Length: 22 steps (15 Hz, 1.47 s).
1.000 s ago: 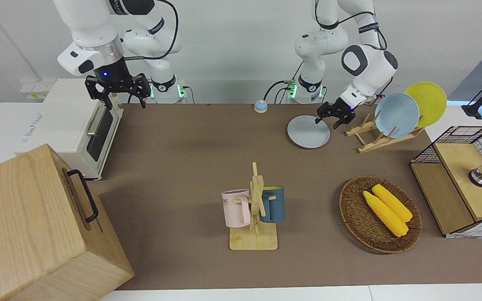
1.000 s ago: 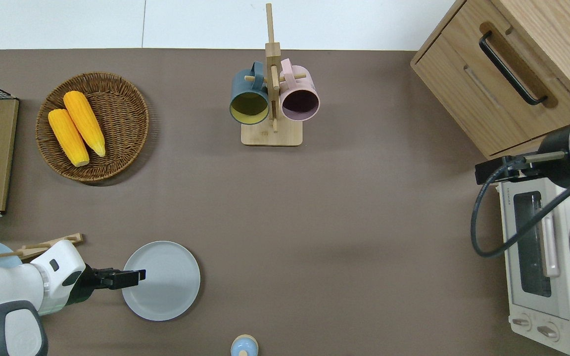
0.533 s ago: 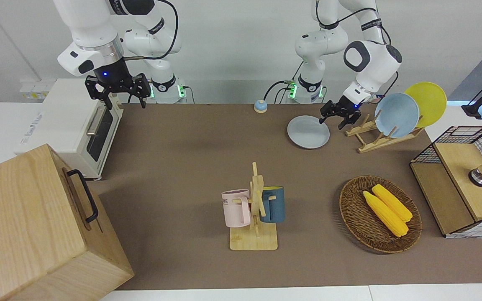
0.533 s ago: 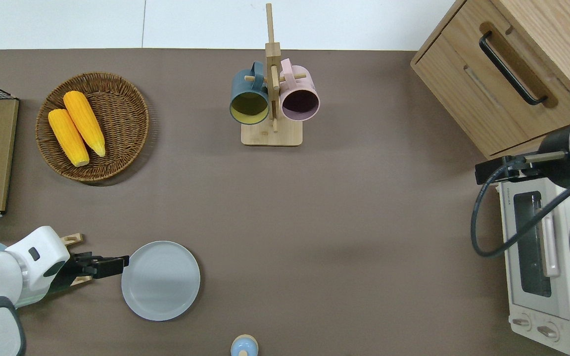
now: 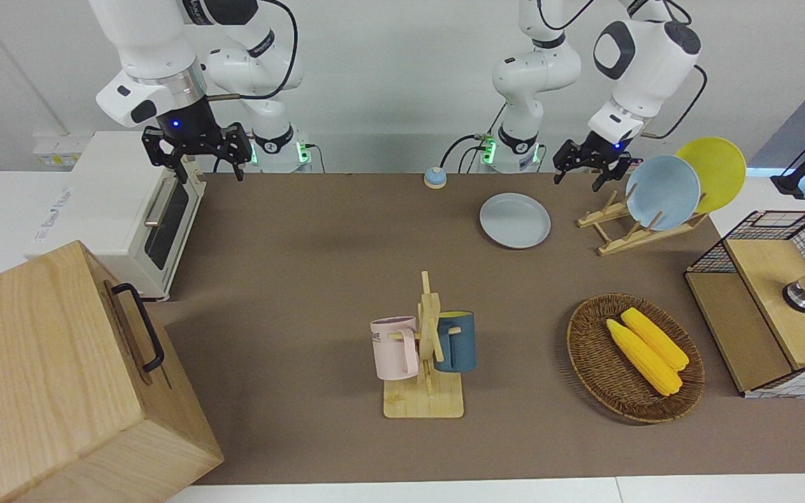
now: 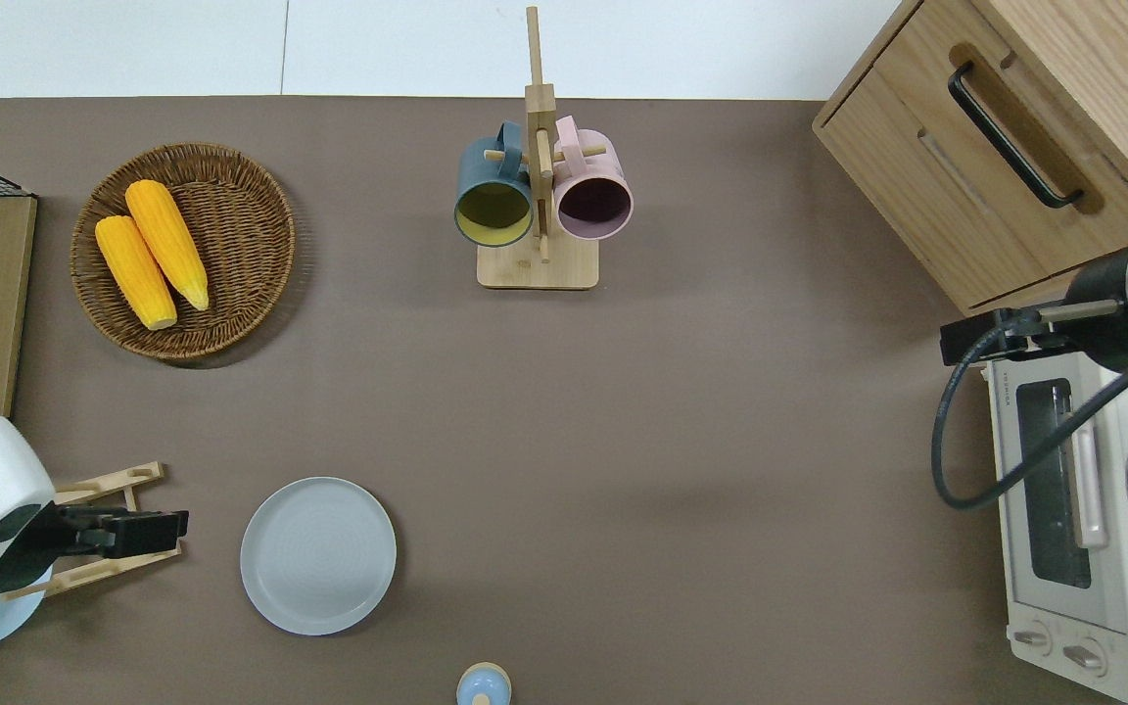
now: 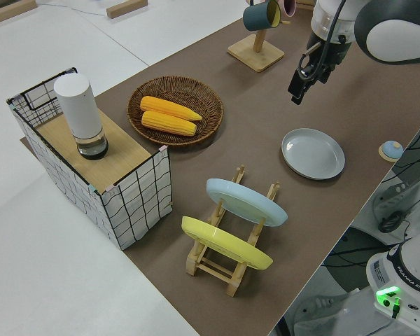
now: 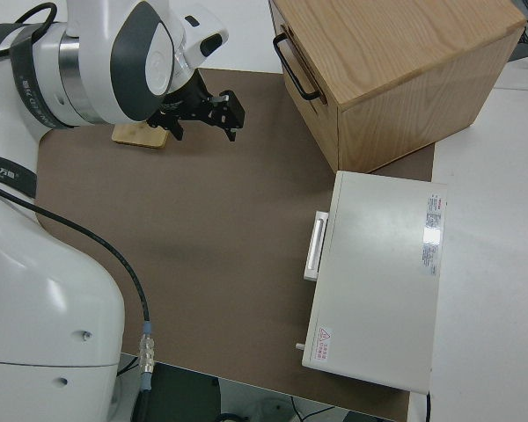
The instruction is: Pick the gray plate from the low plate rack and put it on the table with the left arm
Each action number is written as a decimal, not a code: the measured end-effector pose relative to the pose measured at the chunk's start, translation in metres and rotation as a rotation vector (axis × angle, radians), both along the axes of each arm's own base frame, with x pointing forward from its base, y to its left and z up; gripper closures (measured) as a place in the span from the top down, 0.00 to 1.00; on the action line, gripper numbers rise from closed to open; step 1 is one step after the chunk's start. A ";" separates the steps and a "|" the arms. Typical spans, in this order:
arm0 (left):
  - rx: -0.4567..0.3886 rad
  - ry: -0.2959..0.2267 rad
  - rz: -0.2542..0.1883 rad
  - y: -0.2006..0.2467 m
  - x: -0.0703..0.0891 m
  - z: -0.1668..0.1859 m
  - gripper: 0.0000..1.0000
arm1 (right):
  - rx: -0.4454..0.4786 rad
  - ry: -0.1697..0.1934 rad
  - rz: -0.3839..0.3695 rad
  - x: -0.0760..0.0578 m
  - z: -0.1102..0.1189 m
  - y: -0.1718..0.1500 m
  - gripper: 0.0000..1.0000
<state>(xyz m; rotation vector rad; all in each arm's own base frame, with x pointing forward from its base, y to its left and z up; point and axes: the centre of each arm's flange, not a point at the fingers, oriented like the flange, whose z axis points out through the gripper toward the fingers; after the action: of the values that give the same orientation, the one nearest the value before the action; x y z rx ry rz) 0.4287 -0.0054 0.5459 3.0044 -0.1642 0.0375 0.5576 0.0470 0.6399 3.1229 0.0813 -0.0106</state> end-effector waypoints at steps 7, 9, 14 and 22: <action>0.020 -0.031 0.030 -0.023 0.002 0.071 1.00 | 0.000 0.000 0.000 0.000 0.000 0.000 0.99; 0.020 -0.032 0.032 -0.022 0.004 0.074 1.00 | 0.000 0.000 0.000 0.000 0.000 0.000 0.99; 0.048 -0.016 0.019 -0.024 0.009 0.068 1.00 | 0.000 0.000 0.000 0.000 0.000 0.000 0.99; 0.113 0.023 -0.043 -0.047 0.020 0.049 1.00 | 0.000 0.000 0.000 0.000 0.000 0.000 0.99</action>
<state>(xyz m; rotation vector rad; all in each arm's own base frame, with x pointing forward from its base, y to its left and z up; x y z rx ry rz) 0.4490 -0.0519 0.5949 3.1113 -0.2368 -0.0113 0.5576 0.0470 0.6399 3.1229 0.0813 -0.0106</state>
